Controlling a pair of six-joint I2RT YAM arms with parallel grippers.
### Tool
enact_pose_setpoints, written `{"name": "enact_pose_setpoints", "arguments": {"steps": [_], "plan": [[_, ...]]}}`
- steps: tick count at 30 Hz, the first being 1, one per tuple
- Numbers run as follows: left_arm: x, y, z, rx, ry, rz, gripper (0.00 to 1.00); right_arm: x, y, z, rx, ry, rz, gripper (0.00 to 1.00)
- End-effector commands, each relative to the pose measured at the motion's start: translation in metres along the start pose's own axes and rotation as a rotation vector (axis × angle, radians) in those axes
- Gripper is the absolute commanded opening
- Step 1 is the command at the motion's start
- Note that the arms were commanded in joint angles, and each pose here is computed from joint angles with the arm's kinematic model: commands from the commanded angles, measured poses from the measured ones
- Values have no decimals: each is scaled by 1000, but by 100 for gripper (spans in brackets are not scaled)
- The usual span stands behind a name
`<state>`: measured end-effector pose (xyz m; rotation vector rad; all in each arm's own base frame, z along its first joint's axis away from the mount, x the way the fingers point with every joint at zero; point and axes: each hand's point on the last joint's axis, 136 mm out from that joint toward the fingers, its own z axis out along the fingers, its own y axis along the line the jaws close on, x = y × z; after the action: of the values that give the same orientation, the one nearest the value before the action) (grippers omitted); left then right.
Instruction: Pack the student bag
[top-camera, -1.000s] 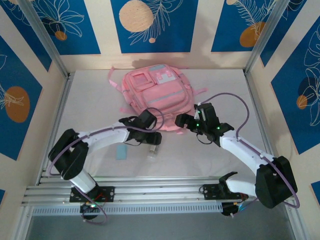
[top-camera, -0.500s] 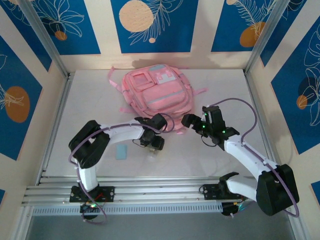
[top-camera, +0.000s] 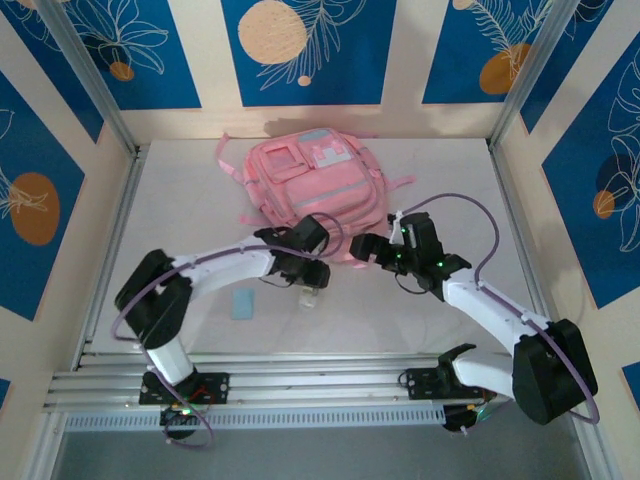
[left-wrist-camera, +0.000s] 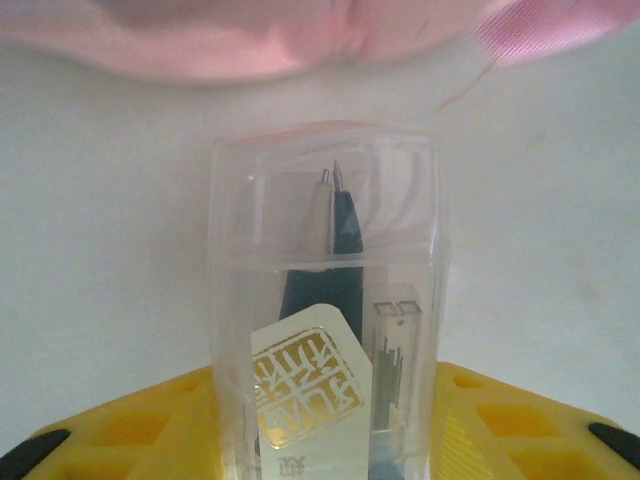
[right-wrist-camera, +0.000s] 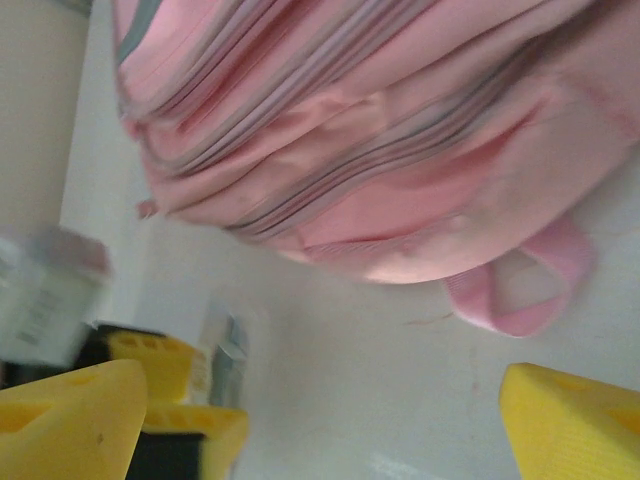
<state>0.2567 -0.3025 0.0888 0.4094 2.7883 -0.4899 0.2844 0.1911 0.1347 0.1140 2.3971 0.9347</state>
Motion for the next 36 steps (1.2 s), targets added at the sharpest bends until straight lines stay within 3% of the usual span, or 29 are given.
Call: {"name": "enact_pose_setpoints", "arguments": {"steps": [1, 10, 16, 20, 29, 33, 36], "plan": [[-52, -16, -47, 140, -168, -90, 47, -6, 35, -3, -130, -6, -103, 90], [-121, -8, -82, 356, -370, -287, 43, -1, 72, -2, -238, -23, -275, 86], [-119, -20, -76, 464, -340, -358, 42, -6, 103, 17, -305, -24, -363, 79], [-112, -16, -72, 466, -332, -392, 42, -9, 111, 33, -320, -24, -367, 77], [-110, -18, -78, 489, -339, -405, 43, -18, 114, 56, -314, -5, -360, 46], [-112, -18, -81, 499, -352, -407, 43, -16, 111, 61, -309, 16, -340, 43], [-113, -19, -83, 507, -359, -402, 45, -16, 106, 62, -304, 26, -314, 32]]}}
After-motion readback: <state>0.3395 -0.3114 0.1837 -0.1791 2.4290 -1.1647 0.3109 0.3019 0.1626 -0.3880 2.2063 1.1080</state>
